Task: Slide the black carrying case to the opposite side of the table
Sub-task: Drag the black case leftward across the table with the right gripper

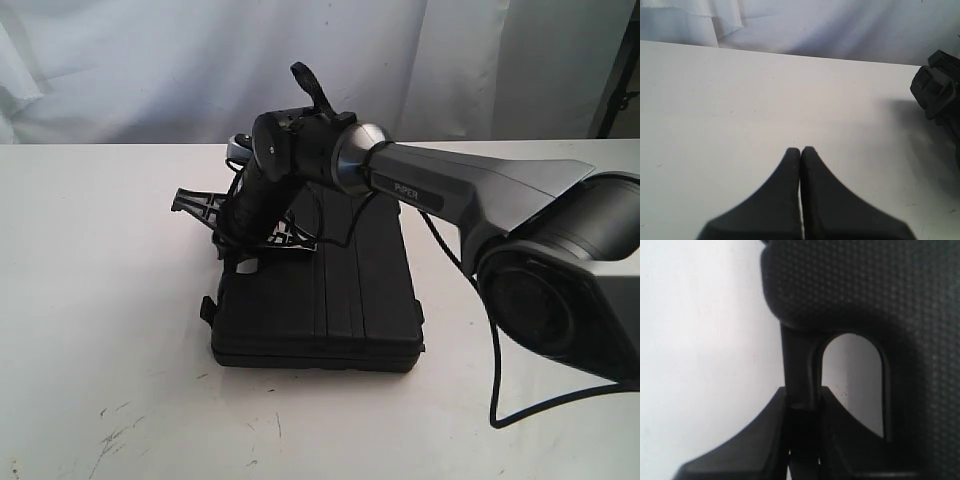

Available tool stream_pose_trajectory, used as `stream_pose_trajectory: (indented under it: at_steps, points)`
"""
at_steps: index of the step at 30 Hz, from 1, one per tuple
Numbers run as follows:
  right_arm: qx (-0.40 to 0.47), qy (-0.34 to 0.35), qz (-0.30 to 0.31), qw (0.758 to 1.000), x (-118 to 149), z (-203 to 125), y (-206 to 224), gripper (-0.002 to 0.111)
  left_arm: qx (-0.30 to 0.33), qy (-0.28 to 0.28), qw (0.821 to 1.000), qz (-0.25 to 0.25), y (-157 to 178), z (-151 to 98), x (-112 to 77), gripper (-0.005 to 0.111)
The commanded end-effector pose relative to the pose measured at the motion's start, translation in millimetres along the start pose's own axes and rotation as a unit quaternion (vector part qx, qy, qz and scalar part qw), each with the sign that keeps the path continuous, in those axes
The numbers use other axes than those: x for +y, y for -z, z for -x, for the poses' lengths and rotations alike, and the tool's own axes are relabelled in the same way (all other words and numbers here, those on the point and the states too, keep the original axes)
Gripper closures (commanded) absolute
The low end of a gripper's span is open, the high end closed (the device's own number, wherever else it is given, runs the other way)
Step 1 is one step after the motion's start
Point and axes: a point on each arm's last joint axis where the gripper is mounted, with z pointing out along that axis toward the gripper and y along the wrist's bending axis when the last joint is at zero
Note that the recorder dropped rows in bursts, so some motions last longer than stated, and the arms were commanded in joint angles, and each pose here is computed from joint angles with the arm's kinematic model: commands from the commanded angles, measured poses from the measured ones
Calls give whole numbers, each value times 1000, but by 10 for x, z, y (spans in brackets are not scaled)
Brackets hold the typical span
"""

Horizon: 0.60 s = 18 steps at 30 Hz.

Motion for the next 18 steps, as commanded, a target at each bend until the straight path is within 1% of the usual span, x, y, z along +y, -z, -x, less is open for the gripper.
stream_pose_trajectory:
  at_steps: [1,6,14,18]
  points:
    - [-37,-9,47,998,157,43,78,100,-6,-1,1000,1,-2,-2,2,107]
    - [-37,-9,49,998,159,44,79,99,-6,-1,1000,1,-2,-2,2,107]
    - [-37,-9,49,998,159,44,79,82,-6,-1,1000,1,-2,-2,2,107]
    - [-38,-8,47,998,157,45,78,76,-6,-1,1000,1,-2,-2,2,107]
